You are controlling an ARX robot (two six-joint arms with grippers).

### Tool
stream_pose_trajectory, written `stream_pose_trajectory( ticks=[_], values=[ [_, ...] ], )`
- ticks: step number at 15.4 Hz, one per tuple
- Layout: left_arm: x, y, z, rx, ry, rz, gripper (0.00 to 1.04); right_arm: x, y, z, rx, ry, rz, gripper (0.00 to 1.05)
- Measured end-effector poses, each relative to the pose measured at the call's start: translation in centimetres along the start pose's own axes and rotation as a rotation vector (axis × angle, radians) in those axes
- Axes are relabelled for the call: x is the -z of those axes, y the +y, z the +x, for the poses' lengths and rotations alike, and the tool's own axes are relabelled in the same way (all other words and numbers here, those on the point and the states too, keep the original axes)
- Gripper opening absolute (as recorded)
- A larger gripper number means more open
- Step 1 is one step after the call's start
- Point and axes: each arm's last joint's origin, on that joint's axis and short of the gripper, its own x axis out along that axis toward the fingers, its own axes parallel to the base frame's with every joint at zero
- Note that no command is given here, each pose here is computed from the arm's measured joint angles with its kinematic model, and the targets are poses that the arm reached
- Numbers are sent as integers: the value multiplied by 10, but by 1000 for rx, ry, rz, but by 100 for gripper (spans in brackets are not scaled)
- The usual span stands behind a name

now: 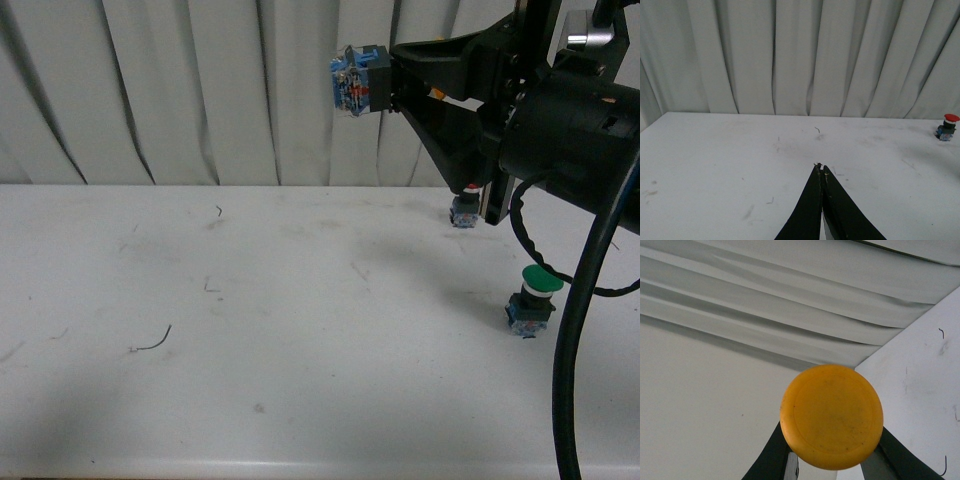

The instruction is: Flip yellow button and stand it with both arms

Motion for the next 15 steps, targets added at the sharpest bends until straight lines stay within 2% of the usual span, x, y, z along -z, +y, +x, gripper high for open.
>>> stream_pose_trajectory(
  ticks=[4,6,7,10,13,15],
  values=[
    [0,0,-6,0,-4,0,2,0,0,0,0,0,-3,28],
    [7,0,-14,2,51,0,2,0,0,0,0,-2,-3,28],
    [1,0,-16,1,-10,0,2,0,0,0,2,-4,-3,28],
    [3,0,-16,0,6,0,5,0,0,0,4,-6,-10,28],
    [4,0,-16,0,11,0,41,-10,4,-4,2,-50,-134,28],
    [4,0,-16,0,11,0,61,-35,20,-11,-6,-168,-310,28]
  ],
)
